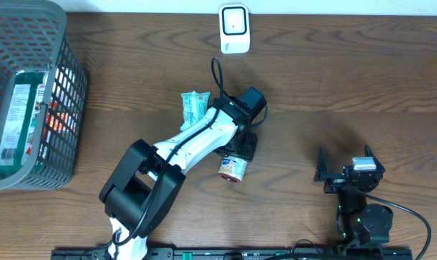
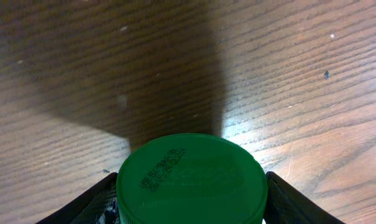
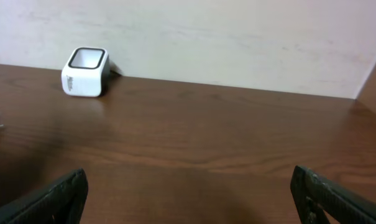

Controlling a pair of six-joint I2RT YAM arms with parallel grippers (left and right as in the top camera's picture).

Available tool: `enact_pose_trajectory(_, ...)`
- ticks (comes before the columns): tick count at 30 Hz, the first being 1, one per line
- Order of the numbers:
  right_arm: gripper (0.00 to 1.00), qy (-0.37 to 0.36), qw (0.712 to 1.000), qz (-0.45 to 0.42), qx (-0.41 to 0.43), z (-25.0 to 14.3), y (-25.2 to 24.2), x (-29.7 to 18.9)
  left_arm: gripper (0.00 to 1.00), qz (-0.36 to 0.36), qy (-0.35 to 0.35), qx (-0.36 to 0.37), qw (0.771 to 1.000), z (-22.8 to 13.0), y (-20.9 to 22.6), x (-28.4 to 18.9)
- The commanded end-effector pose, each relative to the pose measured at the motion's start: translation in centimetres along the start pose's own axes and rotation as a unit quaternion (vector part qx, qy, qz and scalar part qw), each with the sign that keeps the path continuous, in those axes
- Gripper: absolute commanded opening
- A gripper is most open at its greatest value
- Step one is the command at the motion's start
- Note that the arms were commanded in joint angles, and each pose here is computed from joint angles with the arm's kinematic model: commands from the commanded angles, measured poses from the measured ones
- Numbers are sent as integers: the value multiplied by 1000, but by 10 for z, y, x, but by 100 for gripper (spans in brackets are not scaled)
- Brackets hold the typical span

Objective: Scan the item barcode
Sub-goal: 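Carry the green-capped jar with the left gripper toward the scanner, then lower the jar onto the table beside the wipes pack and release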

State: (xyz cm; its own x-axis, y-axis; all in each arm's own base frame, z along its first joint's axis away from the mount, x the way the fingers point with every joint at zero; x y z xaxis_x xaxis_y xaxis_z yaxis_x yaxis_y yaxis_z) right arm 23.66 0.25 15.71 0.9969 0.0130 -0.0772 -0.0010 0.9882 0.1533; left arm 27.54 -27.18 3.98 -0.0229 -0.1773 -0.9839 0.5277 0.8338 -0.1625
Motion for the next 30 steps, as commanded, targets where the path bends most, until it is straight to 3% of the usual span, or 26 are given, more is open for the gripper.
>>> enact_pose_trajectory(1,99,4,1000,3,-5,-2,1,0,60,5,-1,10,1000,0,1,3)
enact_pose_trajectory(11,99,3,1000,3,-5,-2,1,0,87,2,-46,25,999,25,-3,-14)
enact_pose_trajectory(21,99,3,1000,3,-5,-2,1,0,88,81,-118,13,990,37,24,-72)
enact_pose_trajectory(24,99,4,1000,3,-5,-2,1,0,69,84,-116,4,990,28,30,-88)
enact_pose_trajectory(26,99,4,1000,3,-5,-2,1,0,52,88,-100,0,991,18,34,-91)
enact_pose_trajectory(28,99,3,1000,3,-5,-2,1,0,29,100,-77,-5,992,8,41,-89)
enact_pose_trajectory(30,99,3,1000,3,-5,-2,1,0,14,126,-51,-8,991,-5,51,-86)
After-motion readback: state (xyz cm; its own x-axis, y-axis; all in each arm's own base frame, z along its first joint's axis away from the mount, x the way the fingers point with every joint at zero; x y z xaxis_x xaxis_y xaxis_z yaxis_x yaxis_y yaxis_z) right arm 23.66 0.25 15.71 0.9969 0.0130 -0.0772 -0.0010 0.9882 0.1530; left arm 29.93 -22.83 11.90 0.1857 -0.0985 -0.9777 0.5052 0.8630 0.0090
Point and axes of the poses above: each gripper's point midway between its finger pads, its own x axis out along the fingers, its own y axis along the line the jaws close on, z = x × y, the point moved 1 cm from there along -x, back along the fingers, and after that the axes turned 13 degrees about x, right-handed, at the moved point
